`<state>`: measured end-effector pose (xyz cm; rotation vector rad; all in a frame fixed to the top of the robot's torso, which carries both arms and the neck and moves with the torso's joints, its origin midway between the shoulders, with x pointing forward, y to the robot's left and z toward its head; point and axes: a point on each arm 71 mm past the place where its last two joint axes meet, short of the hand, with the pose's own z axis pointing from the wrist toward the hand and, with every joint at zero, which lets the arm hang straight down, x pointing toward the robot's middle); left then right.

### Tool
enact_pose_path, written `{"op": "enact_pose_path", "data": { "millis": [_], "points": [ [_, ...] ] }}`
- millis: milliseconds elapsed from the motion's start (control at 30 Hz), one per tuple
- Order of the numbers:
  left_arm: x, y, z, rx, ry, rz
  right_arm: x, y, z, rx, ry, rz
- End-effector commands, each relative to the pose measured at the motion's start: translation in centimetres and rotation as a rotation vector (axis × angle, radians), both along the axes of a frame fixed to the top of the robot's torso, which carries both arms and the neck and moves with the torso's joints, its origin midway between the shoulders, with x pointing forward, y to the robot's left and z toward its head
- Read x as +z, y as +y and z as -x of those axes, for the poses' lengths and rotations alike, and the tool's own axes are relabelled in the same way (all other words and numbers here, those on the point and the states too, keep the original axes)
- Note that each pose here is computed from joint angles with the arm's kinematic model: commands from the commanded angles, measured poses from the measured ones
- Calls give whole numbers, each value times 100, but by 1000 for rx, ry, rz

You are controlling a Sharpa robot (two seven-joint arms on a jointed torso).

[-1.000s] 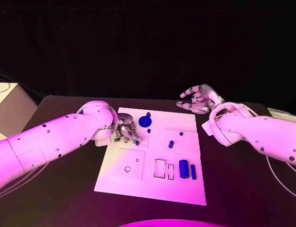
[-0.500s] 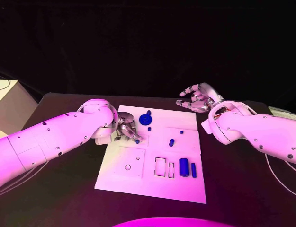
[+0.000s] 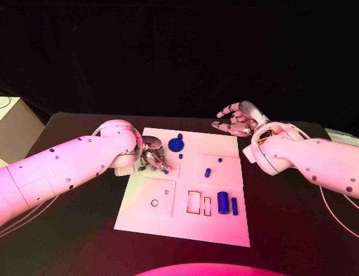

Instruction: Assemble the parts on the task board

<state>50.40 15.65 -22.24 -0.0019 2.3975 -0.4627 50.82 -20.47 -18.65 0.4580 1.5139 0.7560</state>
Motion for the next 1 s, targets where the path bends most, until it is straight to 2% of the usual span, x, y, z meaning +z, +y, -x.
{"op": "enact_pose_path", "data": {
  "millis": [33,500,667,1000],
  "points": [
    [1,-14,14,-6,23,18,-1,28,5,26,-14,35],
    [-7,-2,18,18,62,69,-19,23,5,23,-10,43],
    [-11,9,22,25,77,86,-18,33,9,32,-29,60],
    [-3,29,11,58,76,124,-27,41,21,40,-47,77]
  ]
}}
